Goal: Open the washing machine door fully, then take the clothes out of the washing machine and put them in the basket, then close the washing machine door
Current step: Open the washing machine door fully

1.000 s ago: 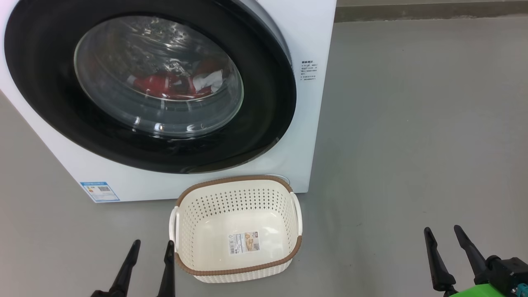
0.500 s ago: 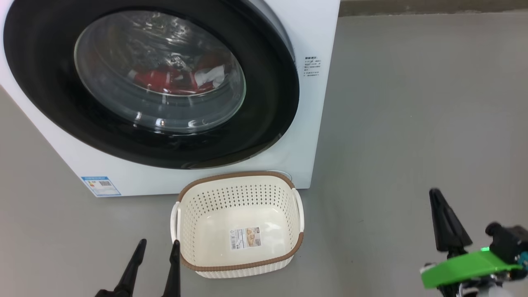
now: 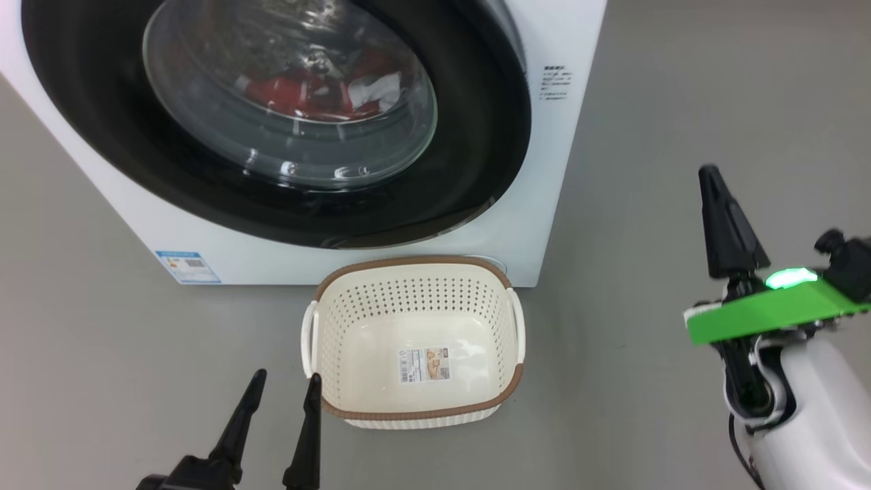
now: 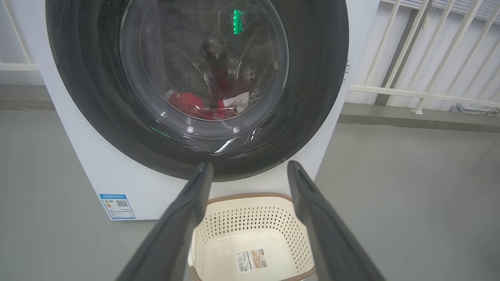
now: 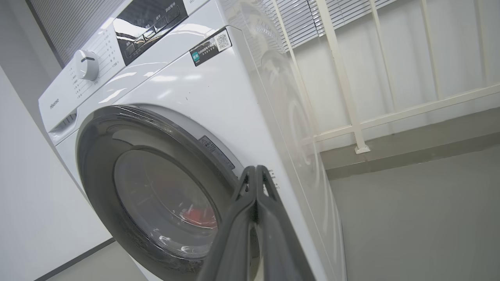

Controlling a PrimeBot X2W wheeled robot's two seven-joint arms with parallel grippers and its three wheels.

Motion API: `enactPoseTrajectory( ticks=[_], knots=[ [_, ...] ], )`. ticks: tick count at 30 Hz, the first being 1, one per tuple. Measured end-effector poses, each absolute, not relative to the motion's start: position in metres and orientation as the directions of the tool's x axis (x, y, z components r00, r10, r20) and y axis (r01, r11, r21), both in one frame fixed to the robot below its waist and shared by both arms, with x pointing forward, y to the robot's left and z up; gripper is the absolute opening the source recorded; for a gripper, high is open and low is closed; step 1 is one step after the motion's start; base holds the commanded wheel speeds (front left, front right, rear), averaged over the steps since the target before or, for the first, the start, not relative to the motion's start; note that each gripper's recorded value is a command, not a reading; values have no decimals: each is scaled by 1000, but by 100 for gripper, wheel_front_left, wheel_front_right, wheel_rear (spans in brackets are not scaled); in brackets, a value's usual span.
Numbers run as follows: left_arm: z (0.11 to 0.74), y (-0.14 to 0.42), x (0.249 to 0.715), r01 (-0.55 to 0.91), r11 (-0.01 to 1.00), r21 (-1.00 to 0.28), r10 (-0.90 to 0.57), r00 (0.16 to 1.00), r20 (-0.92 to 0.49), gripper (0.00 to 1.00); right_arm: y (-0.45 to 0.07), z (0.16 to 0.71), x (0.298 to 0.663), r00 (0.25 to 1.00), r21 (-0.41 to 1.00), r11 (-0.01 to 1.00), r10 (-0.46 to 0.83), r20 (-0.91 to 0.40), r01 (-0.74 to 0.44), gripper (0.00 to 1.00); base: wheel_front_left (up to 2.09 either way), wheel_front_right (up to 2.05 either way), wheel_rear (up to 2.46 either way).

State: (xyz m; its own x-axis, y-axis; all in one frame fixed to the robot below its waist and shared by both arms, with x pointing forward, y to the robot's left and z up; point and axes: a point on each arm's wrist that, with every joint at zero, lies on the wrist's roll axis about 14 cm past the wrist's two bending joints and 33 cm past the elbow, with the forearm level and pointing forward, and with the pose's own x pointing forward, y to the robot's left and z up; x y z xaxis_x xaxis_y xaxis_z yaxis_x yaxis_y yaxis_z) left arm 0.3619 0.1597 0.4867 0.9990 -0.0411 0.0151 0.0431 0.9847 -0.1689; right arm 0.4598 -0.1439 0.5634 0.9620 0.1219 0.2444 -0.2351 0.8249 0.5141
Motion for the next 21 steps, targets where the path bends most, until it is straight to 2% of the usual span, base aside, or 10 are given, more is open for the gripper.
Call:
enactPoseTrajectory(
  ticks=[9, 21],
  knots=[
    [479, 166, 365, 12, 985, -173, -14, 1000, -10, 100, -114, 583, 501, 937, 602, 722, 210, 278, -340, 0, 0, 0, 0],
    [474, 171, 382, -1, 985, -172, -4, 1000, -24, 100, -98, 595, 556, 916, 675, 620, 297, 268, -399, 0, 0, 0, 0]
  ],
)
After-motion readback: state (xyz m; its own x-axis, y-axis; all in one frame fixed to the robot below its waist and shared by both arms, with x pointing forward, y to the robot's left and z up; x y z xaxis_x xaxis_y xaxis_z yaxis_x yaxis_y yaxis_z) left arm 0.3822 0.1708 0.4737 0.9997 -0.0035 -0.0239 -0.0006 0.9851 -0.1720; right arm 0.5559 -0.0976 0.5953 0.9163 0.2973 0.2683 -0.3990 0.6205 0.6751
